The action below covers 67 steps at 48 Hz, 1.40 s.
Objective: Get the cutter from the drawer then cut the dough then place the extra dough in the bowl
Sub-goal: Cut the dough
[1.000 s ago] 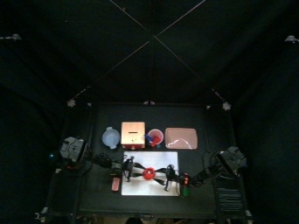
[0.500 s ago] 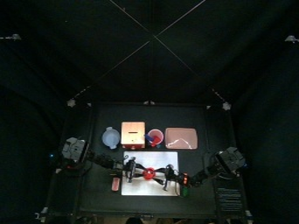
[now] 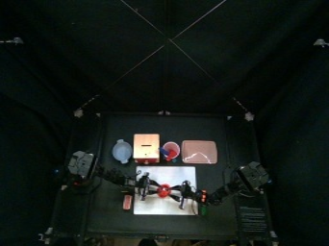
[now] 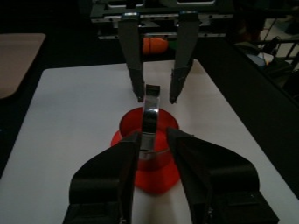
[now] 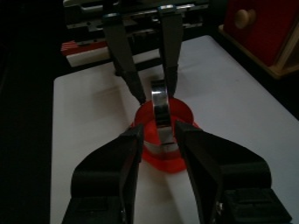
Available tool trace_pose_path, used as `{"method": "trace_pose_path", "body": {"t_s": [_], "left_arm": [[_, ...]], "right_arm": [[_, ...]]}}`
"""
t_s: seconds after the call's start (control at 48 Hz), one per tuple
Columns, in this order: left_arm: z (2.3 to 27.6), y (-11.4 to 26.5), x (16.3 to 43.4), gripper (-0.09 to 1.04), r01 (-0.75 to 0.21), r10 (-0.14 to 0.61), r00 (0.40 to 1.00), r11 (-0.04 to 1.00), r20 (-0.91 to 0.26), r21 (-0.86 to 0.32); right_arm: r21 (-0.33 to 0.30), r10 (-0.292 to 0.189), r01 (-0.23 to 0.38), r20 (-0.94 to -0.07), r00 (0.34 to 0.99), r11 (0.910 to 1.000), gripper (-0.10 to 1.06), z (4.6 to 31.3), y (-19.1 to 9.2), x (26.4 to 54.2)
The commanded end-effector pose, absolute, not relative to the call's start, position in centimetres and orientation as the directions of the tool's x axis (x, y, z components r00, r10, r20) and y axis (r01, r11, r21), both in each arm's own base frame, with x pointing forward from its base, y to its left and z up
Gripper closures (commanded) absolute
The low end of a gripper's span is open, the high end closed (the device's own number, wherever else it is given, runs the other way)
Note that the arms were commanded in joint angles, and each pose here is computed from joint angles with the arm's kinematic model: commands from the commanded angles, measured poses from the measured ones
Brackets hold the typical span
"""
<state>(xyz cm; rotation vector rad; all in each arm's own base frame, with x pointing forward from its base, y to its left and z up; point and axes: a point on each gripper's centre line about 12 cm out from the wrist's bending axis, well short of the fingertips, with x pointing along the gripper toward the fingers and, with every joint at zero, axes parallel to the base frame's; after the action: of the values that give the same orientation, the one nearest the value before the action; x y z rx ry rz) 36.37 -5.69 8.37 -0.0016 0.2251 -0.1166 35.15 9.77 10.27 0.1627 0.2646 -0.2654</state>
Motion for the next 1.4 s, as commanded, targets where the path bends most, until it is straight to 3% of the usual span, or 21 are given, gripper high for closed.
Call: {"method": "trace_pose_path", "body": {"t_s": [0.021, 0.292, 0.625, 0.875, 1.396], "left_arm": [[9.2, -5.5, 36.9, 0.22, 0.108, -0.109, 0.975, 0.994, -0.193, -0.017], [8.8, -5.5, 37.0, 0.23, 0.106, -0.107, 0.974, 0.994, -0.200, -0.016], [8.6, -5.4, 36.9, 0.31, 0.102, -0.103, 0.972, 0.995, -0.209, -0.018], [8.3, -5.4, 36.8, 0.31, 0.104, -0.105, 0.965, 0.994, -0.241, -0.017], [7.4, -5.4, 36.7, 0.31, 0.101, -0.103, 0.956, 0.995, -0.273, -0.019]], "right_arm": [[0.145, -0.236, 0.279, -0.254, 0.938, 0.9495, 0.23, 11.3, 9.8, 35.6], [0.143, -0.235, 0.280, -0.268, 0.934, 0.9492, 0.24, 10.9, 9.7, 35.8], [0.141, -0.238, 0.283, -0.274, 0.932, 0.9486, 0.26, 10.8, 9.6, 35.9], [0.139, -0.235, 0.282, -0.286, 0.929, 0.9492, 0.35, 10.4, 9.7, 36.0], [0.138, -0.226, 0.285, -0.337, 0.914, 0.9486, 0.35, 9.4, 9.6, 36.1]]}}
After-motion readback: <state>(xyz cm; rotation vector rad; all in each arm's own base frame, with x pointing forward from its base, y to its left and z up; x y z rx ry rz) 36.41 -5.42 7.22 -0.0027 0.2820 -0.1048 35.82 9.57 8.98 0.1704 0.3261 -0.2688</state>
